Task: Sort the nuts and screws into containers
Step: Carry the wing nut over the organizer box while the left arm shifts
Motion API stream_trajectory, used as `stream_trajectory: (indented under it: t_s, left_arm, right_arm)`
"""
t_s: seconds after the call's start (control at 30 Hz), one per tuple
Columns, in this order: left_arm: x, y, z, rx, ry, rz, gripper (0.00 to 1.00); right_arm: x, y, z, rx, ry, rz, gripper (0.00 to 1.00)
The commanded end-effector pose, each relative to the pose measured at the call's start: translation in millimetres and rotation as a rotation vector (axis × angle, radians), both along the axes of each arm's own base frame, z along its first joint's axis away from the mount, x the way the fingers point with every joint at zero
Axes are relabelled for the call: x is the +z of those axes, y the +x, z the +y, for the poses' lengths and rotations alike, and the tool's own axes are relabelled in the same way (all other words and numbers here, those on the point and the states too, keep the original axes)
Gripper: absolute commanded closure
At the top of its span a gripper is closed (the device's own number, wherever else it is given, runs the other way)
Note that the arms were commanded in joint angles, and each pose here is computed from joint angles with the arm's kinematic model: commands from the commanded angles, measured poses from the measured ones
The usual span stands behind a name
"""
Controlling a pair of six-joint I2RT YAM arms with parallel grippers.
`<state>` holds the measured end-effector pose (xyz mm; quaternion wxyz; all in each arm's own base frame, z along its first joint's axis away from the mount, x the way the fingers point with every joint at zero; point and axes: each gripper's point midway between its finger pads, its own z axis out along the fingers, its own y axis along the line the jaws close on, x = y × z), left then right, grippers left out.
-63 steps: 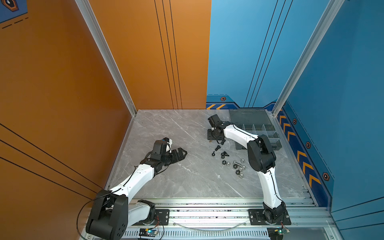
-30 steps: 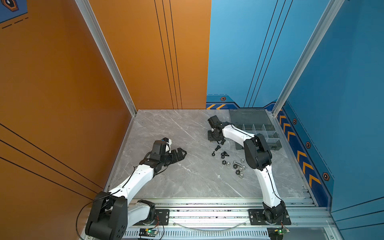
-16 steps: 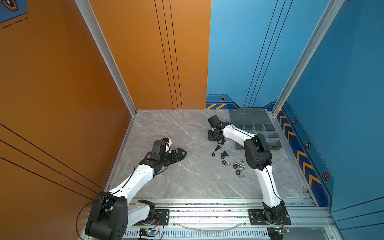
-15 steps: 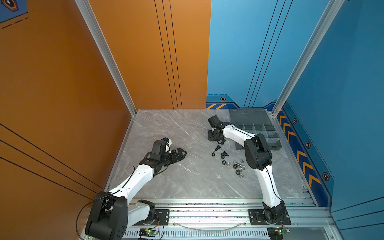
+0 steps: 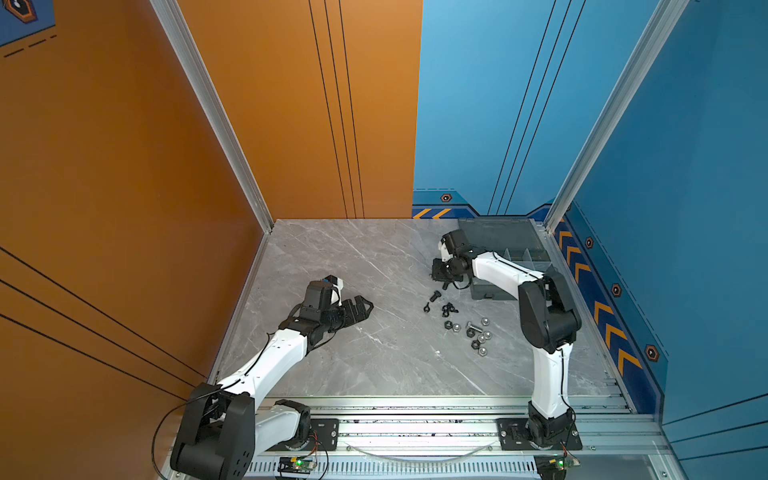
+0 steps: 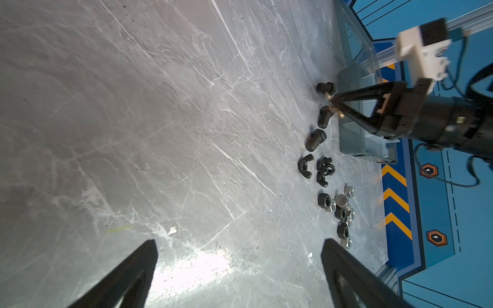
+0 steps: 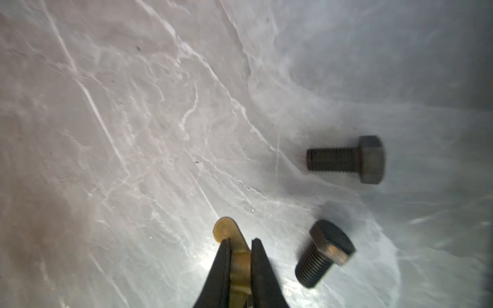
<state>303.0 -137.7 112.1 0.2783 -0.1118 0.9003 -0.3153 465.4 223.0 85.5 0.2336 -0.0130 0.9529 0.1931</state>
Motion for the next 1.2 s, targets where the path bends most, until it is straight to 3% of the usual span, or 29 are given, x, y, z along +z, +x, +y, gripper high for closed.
stream_trajectory:
  t_s: [0.0, 0.2, 0.47, 0.87, 1.17]
  left_arm:
    - [-2.1, -2.1, -0.6, -0.002, -0.008, 0.007, 0.02]
    - [-1.2, 1.1, -3.5, 0.003, -0.014, 0.002, 0.02]
    - [-1.4, 6.6, -17.9, -0.015, -0.042, 0.002, 0.02]
    - [5.9, 13.5, -52.1, -0.071, -0.13, -0.006, 0.02]
    - [6.1, 15.8, -63.8, -0.085, -0.133, -0.004, 0.02]
  right_arm:
    - [56.5, 5.3, -10.4, 0.009, 0.065, -0.121, 1.0]
    - [73.9, 4.0, -77.7, -0.134, -0.012, -0.136, 1.0]
    - [57.9, 3.0, -140.3, -0.243, -0.126, -0.077, 1.0]
    - [19.3, 9.1, -163.7, -0.272, -0.187, 0.008, 1.0]
    - [-0.8, 13.5, -169.5, -0.265, -0.208, 0.046, 1.0]
